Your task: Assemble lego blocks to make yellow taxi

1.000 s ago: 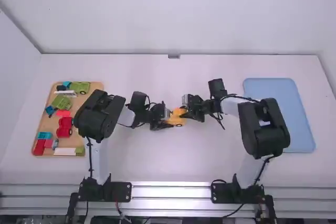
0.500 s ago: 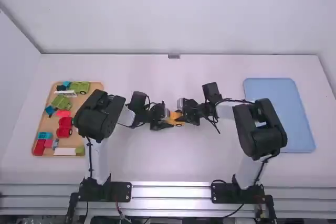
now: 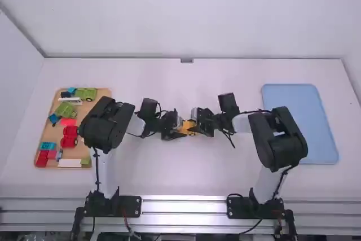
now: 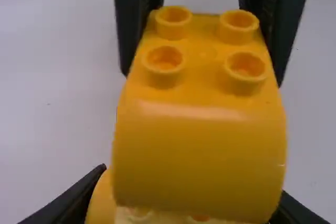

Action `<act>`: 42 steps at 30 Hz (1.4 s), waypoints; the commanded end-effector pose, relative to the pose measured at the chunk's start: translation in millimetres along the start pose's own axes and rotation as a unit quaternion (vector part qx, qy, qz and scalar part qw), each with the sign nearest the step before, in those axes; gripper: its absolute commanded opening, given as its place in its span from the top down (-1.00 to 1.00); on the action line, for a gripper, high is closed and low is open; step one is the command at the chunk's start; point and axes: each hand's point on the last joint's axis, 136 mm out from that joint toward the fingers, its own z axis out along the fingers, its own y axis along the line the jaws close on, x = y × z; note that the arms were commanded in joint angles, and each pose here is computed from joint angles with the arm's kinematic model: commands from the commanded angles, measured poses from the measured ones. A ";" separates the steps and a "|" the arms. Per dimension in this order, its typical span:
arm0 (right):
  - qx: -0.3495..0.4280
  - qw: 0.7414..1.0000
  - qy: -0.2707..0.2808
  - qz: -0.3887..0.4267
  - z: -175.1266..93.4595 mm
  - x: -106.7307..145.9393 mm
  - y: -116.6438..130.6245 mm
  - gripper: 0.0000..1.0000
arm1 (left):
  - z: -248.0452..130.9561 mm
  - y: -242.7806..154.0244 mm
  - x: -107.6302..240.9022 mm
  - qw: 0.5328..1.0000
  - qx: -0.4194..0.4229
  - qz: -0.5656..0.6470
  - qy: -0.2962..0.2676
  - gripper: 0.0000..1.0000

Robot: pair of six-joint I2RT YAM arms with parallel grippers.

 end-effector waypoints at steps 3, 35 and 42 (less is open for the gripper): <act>-0.026 0.999 -0.032 0.028 0.8 2.4 -7.4 0.89 | 1.8 -5.3 13.5 1.000 0.000 -0.021 0.019 0.18; -0.034 0.998 0.033 0.043 6.6 35.4 2.6 1.00 | 2.9 0.1 11.1 0.999 0.002 -0.040 0.021 0.30; -0.019 0.999 0.029 0.034 -2.4 32.2 -5.9 1.00 | 3.2 -0.5 12.0 0.999 0.008 -0.044 0.026 0.35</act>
